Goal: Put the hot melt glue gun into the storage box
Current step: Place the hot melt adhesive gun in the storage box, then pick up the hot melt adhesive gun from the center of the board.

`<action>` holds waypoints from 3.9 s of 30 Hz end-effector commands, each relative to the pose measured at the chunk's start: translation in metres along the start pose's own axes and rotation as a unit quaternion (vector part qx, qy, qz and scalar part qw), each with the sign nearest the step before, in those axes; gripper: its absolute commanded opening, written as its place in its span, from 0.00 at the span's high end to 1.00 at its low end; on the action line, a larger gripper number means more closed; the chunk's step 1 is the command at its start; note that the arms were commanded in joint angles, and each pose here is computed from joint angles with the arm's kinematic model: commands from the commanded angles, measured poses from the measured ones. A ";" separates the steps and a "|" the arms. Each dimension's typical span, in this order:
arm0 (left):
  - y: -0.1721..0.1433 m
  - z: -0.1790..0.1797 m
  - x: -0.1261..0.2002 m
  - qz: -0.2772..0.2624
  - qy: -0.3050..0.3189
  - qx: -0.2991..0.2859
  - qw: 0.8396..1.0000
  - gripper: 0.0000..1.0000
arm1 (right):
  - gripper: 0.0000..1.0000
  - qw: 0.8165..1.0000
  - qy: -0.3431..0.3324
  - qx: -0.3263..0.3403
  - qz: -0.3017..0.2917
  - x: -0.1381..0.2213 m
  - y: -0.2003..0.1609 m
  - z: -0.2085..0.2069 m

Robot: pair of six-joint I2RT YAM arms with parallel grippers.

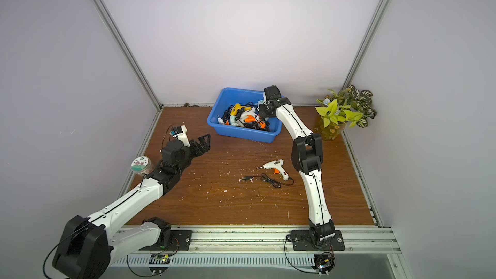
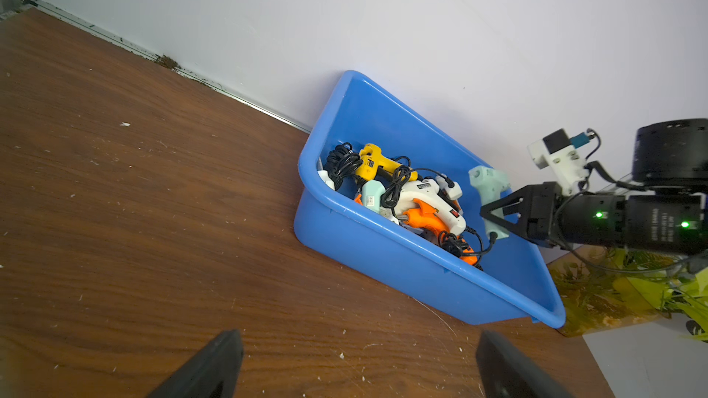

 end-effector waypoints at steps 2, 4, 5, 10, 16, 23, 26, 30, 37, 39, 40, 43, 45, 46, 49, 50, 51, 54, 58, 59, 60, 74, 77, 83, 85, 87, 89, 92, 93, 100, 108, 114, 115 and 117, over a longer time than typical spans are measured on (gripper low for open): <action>-0.002 0.003 0.000 0.001 0.010 -0.003 1.000 0.00 | 0.86 0.999 -0.042 -0.013 -0.030 0.014 0.011 -0.001; -0.003 0.003 -0.001 0.002 0.010 -0.003 1.000 0.00 | 0.80 0.998 -0.054 -0.016 -0.028 0.009 0.009 -0.004; -0.003 0.003 -0.001 0.002 0.011 -0.003 1.000 0.00 | 0.78 0.998 -0.058 -0.019 -0.026 0.006 0.008 -0.006; -0.004 0.004 -0.001 0.004 0.011 -0.004 1.000 0.00 | 0.62 0.998 -0.058 -0.020 -0.014 -0.004 0.002 -0.007; -0.005 0.005 -0.001 0.007 0.019 -0.006 1.000 0.00 | 0.53 0.999 -0.040 -0.019 -0.015 0.005 0.005 -0.002; -0.006 0.005 -0.001 0.006 0.018 -0.005 1.000 0.00 | 0.47 0.999 -0.025 -0.005 -0.038 0.046 0.016 0.012; -0.006 0.005 -0.001 0.005 0.017 -0.004 1.000 0.00 | 0.42 0.998 -0.028 0.005 -0.052 0.070 0.014 0.021; -0.006 0.006 0.001 0.001 0.019 -0.004 1.000 0.00 | 0.39 0.997 -0.010 0.014 -0.074 0.105 0.000 0.028; -0.006 0.007 0.005 -0.010 0.017 -0.010 1.000 0.00 | 0.34 0.991 0.041 -0.018 -0.124 0.160 -0.071 -0.003; -0.007 0.008 0.006 -0.013 0.013 -0.010 1.000 0.00 | 0.33 0.990 0.042 -0.023 -0.134 0.172 -0.095 -0.015; -0.008 0.008 0.006 -0.012 0.011 -0.011 1.000 0.00 | 0.33 0.991 0.035 -0.024 -0.131 0.175 -0.108 -0.022; -0.013 0.009 0.006 -0.011 0.006 -0.010 1.000 0.00 | 0.32 0.992 0.002 -0.027 -0.121 0.185 -0.145 -0.044; -0.017 0.010 0.006 -0.009 0.002 -0.009 1.000 0.00 | 0.31 0.994 -0.020 -0.025 -0.107 0.188 -0.169 -0.057; -0.018 0.010 0.006 -0.008 0.000 -0.008 1.000 0.00 | 0.31 0.994 -0.029 -0.023 -0.103 0.190 -0.177 -0.062; -0.021 0.011 0.003 -0.005 -0.005 -0.004 1.000 0.00 | 0.31 0.995 -0.064 -0.015 -0.075 0.191 -0.204 -0.077; -0.021 0.010 0.002 -0.004 -0.009 -0.002 1.000 0.00 | 0.31 0.995 -0.071 -0.013 -0.068 0.192 -0.212 -0.082; -0.021 0.010 0.001 -0.004 -0.011 -0.001 1.000 0.00 | 0.30 0.995 -0.074 -0.014 -0.064 0.193 -0.218 -0.084; -0.023 0.007 -0.004 0.003 -0.025 0.001 1.000 0.00 | 0.29 0.996 -0.070 -0.017 -0.047 0.192 -0.233 -0.090; -0.026 0.006 -0.009 0.012 -0.037 0.010 0.999 0.00 | 0.25 0.999 -0.042 -0.024 -0.008 0.180 -0.247 -0.088; -0.027 0.006 -0.010 0.013 -0.040 0.011 0.999 0.00 | 0.17 0.999 -0.044 -0.024 0.008 0.175 -0.250 -0.089; -0.027 0.006 -0.010 0.013 -0.041 0.012 0.999 0.00 | 0.16 0.998 -0.048 -0.023 0.018 0.170 -0.253 -0.089; -0.029 0.007 -0.011 0.016 -0.034 0.010 0.999 0.00 | 0.33 0.995 -0.057 -0.020 0.079 0.137 -0.261 -0.088; -0.030 0.008 -0.012 0.019 -0.034 0.012 0.999 0.00 | 0.37 0.994 -0.055 -0.016 0.096 0.132 -0.264 -0.088; -0.031 0.008 -0.014 0.022 -0.035 0.013 0.999 0.00 | 0.42 0.992 -0.057 -0.007 0.115 0.121 -0.267 -0.087; -0.031 0.007 -0.014 0.023 -0.036 0.013 0.999 0.00 | 0.43 0.992 -0.054 -0.006 0.117 0.118 -0.268 -0.087; -0.031 0.007 -0.015 0.023 -0.036 0.013 0.999 0.00 | 0.44 0.992 -0.051 -0.007 0.117 0.115 -0.268 -0.086; -0.031 0.008 -0.014 0.023 -0.036 0.013 0.999 0.00 | 0.45 0.992 -0.048 -0.007 0.119 0.111 -0.268 -0.085; -0.032 0.008 -0.014 0.023 -0.035 0.013 0.999 0.00 | 0.46 0.992 -0.043 -0.008 0.121 0.106 -0.267 -0.083; -0.031 0.007 -0.014 0.023 -0.035 0.012 0.999 0.00 | 0.47 0.992 -0.040 -0.008 0.123 0.104 -0.268 -0.083; -0.032 0.009 -0.014 0.025 -0.032 0.011 0.999 0.00 | 0.57 0.991 -0.012 -0.013 0.135 0.097 -0.270 -0.077; -0.033 0.009 -0.014 0.026 -0.032 0.012 0.999 0.00 | 0.77 0.993 0.011 -0.020 0.117 0.104 -0.266 -0.074; -0.032 0.008 -0.014 0.026 -0.031 0.013 0.999 0.00 | 0.91 0.996 0.026 -0.020 0.078 0.120 -0.256 -0.072; -0.033 0.009 -0.014 0.026 -0.030 0.013 0.999 0.00 | 0.93 0.997 0.031 -0.020 0.070 0.124 -0.253 -0.071; -0.033 0.009 -0.015 0.027 -0.031 0.014 0.999 0.00 | 0.95 0.997 0.045 -0.017 0.051 0.132 -0.250 -0.069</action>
Point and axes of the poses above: each gripper's point midway between its finger pads, its own x axis back along the fingers, its own z axis along the line the jaws close on, y = z × x, the point moved 10 cm from there along x, back along the fingers, and after that the axes turned 7 degrees about -x, right-handed, at the moved point
